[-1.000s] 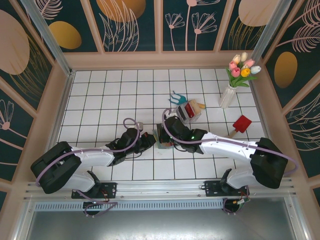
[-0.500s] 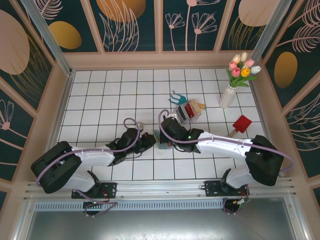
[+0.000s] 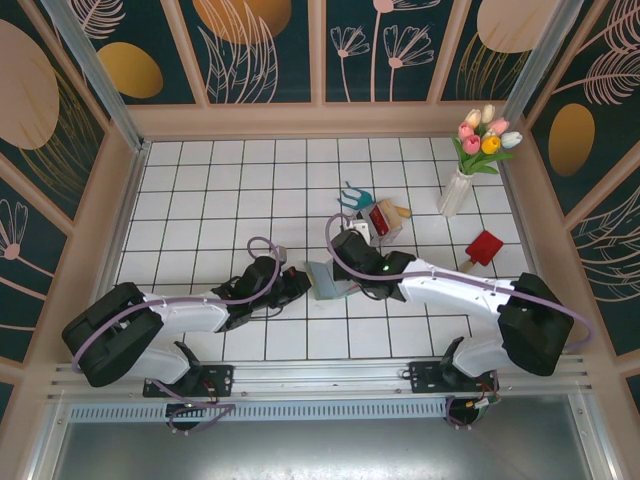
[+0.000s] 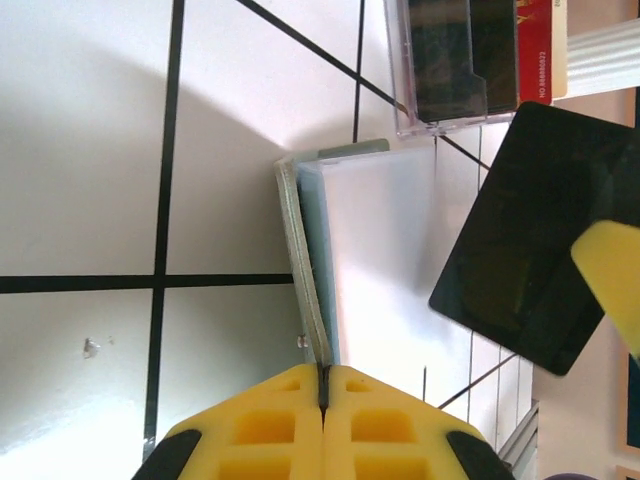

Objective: Put the credit cards into the card holder
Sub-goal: Flip over the card slot in the card holder.

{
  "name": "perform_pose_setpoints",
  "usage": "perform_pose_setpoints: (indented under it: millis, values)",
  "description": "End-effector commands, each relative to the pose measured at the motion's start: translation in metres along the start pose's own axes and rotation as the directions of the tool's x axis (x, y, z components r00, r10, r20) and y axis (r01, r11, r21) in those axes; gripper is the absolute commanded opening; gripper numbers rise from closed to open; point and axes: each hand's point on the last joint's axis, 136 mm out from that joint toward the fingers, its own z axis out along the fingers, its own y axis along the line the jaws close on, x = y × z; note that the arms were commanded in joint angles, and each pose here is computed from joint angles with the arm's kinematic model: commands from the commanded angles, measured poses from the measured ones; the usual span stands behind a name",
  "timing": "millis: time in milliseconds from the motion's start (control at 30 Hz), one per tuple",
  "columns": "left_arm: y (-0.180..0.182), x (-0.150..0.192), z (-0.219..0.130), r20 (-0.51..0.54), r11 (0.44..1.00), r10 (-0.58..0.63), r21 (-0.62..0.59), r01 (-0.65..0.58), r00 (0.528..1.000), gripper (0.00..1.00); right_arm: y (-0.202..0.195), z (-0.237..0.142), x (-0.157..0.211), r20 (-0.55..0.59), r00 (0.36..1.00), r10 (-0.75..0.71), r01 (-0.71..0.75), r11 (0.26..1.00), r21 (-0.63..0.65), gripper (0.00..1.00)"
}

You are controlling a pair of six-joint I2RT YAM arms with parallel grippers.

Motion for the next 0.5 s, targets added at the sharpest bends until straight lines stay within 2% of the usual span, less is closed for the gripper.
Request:
perform_pose_setpoints:
  millis: [0, 167, 267, 367, 467]
  values:
    - [0.004, -0.001, 0.003, 0.004, 0.998, 0.042, -0.037, -0.042, 0.999, 0.0, -0.017, 0.0, 0.005, -0.032, 0.999, 0.013, -0.012, 1.0, 0.022, 0.0]
    - [0.015, 0.001, 0.006, -0.007, 0.993, 0.072, -0.088, -0.073, 0.997, 0.0, -0.005, -0.006, -0.005, -0.027, 0.999, 0.043, -0.045, 0.997, -0.069, 0.0]
    - [0.026, -0.003, 0.007, -0.011, 0.979, 0.124, -0.161, -0.125, 0.992, 0.0, 0.001, -0.008, -0.007, -0.036, 0.998, 0.058, -0.062, 0.991, -0.117, 0.0]
    - [0.036, -0.004, 0.007, -0.021, 0.96, 0.162, -0.227, -0.163, 0.987, 0.0, -0.017, -0.005, -0.004, -0.05, 0.997, 0.057, -0.059, 0.997, -0.055, 0.0]
    - [0.038, -0.004, 0.009, -0.034, 0.953, 0.182, -0.24, -0.185, 0.983, 0.0, -0.027, -0.003, 0.002, -0.07, 0.996, 0.046, -0.048, 0.998, -0.037, 0.0]
